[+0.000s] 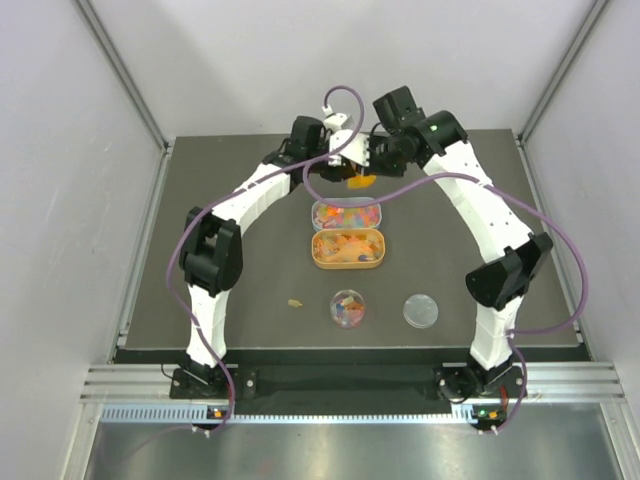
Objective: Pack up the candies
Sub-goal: Adjust the spatula, then scoop the fake candies from the storage box.
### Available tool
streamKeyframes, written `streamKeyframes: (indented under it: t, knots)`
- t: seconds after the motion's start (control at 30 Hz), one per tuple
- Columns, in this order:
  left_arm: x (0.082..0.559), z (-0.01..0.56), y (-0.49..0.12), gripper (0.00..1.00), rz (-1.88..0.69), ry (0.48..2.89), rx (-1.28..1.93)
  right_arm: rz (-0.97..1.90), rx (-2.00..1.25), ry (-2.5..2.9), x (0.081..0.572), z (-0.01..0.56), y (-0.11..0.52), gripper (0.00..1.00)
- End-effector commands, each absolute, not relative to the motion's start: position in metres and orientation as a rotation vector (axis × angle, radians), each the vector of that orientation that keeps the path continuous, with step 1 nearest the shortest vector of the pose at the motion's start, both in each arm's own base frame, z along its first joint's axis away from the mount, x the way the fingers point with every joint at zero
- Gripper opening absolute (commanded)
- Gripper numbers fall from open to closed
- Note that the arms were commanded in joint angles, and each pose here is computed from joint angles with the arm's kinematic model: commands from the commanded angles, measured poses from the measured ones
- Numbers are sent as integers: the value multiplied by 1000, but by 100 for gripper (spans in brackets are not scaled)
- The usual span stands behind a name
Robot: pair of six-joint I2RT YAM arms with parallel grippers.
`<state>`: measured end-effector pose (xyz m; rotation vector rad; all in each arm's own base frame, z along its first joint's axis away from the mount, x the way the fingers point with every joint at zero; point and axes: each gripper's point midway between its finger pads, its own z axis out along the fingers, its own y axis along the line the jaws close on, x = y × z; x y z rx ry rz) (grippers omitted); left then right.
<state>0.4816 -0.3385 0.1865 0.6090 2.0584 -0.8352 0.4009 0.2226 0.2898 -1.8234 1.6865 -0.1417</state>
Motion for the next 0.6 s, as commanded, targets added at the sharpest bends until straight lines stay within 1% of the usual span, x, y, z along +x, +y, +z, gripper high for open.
streamKeyframes:
  t: [0.0, 0.03, 0.1, 0.13, 0.23, 0.4, 0.57]
  knots:
    - [497, 230, -314, 2, -725, 1963, 556, -102, -1856, 1689, 385, 275, 207, 0]
    - [497, 246, -305, 3, -701, 1931, 549, -112, -1872, 1697, 384, 269, 201, 0]
    - [504, 249, -279, 8, -644, 1935, 497, -124, -1911, 1712, 379, 257, 187, 0]
    - [504, 258, -269, 16, -625, 1922, 482, -113, -1917, 1723, 377, 254, 185, 0]
    - [505, 245, -236, 25, -563, 1966, 438, -73, -1923, 1759, 374, 242, 181, 0]
    - [494, 197, -202, 26, -532, 2102, 388, -72, -1916, 1768, 384, 234, 183, 0]
    - [485, 170, -195, 25, -537, 2172, 393, -95, -1943, 1769, 394, 225, 181, 0]
